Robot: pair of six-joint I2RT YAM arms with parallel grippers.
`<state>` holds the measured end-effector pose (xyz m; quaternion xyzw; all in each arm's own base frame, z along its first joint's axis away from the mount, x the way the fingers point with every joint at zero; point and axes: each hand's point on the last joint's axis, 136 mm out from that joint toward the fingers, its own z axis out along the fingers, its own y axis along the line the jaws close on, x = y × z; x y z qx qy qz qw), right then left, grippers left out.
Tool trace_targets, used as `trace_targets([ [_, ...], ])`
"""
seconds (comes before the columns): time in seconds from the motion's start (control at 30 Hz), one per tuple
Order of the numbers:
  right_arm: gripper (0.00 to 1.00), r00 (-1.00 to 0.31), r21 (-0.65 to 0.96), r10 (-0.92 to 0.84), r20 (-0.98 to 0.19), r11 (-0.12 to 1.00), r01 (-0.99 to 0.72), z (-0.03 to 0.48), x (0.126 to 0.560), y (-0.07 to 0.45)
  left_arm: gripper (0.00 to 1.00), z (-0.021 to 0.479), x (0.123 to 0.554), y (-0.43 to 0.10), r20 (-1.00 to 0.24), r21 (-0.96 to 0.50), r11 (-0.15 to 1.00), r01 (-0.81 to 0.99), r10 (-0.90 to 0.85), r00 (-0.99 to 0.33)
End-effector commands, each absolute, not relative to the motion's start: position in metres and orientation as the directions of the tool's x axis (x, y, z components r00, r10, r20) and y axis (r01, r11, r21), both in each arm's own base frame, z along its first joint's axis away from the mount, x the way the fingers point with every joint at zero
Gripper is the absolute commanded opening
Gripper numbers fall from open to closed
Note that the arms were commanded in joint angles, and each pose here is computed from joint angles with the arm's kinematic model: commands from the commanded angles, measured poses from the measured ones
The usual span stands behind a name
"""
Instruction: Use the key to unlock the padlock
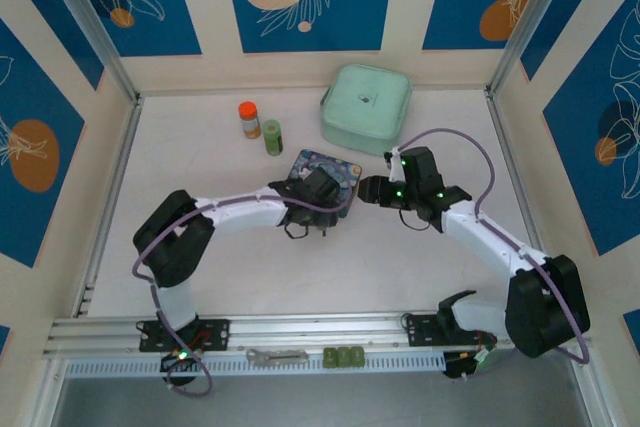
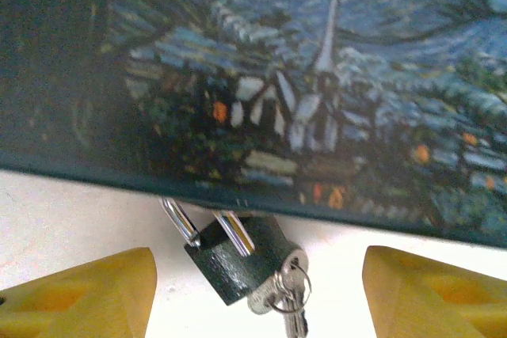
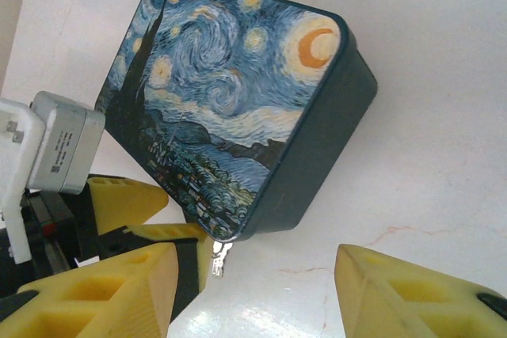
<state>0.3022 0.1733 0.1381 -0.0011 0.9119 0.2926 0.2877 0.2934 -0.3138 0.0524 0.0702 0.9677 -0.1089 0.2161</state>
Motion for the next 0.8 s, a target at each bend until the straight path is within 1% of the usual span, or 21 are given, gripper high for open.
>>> trace_targets([
  [0.0, 0.55, -0.821, 0.572, 0.203, -0.534, 0.801, -0.174, 0.143, 0.302, 0.172, 0.66, 0.046, 0.298, -0.311, -0.431, -0.089, 0.977, 0.193, 0.137, -0.892],
  [0.07, 0.55, -0.821, 0.580, 0.209, -0.531, 0.796, -0.172, 0.143, 0.300, 0.170, 0.64, 0.042, 0.300, -0.315, -0.429, -0.077, 0.978, 0.194, 0.143, -0.892],
  [0.1, 0.55, -0.820, 0.579, 0.211, -0.533, 0.797, -0.171, 0.142, 0.300, 0.169, 0.61, 0.038, 0.300, -0.317, -0.425, -0.069, 0.978, 0.195, 0.148, -0.893],
  [0.17, 0.55, -0.817, 0.581, 0.216, -0.535, 0.796, -0.170, 0.142, 0.299, 0.167, 0.58, 0.032, 0.303, -0.315, -0.422, -0.047, 0.982, 0.183, 0.147, -0.895],
  [0.4, 0.55, -0.814, 0.611, 0.242, -0.527, 0.774, -0.166, 0.140, 0.294, 0.168, 0.58, 0.028, 0.306, -0.306, -0.420, 0.021, 0.983, 0.183, 0.175, -0.891],
  [0.5, 0.55, -0.815, 0.620, 0.244, -0.525, 0.766, -0.170, 0.141, 0.295, 0.170, 0.46, 0.028, 0.304, -0.301, -0.411, 0.035, 0.981, 0.193, 0.190, -0.892],
  [0.6, 0.55, -0.817, 0.624, 0.241, -0.524, 0.762, -0.176, 0.143, 0.296, 0.172, 0.46, 0.029, 0.299, -0.300, -0.406, 0.020, 0.979, 0.202, 0.193, -0.893],
  [0.77, 0.55, -0.821, 0.631, 0.236, -0.520, 0.753, -0.183, 0.146, 0.299, 0.176, 0.49, 0.034, 0.291, -0.287, -0.407, 0.014, 0.981, 0.195, 0.184, -0.895],
])
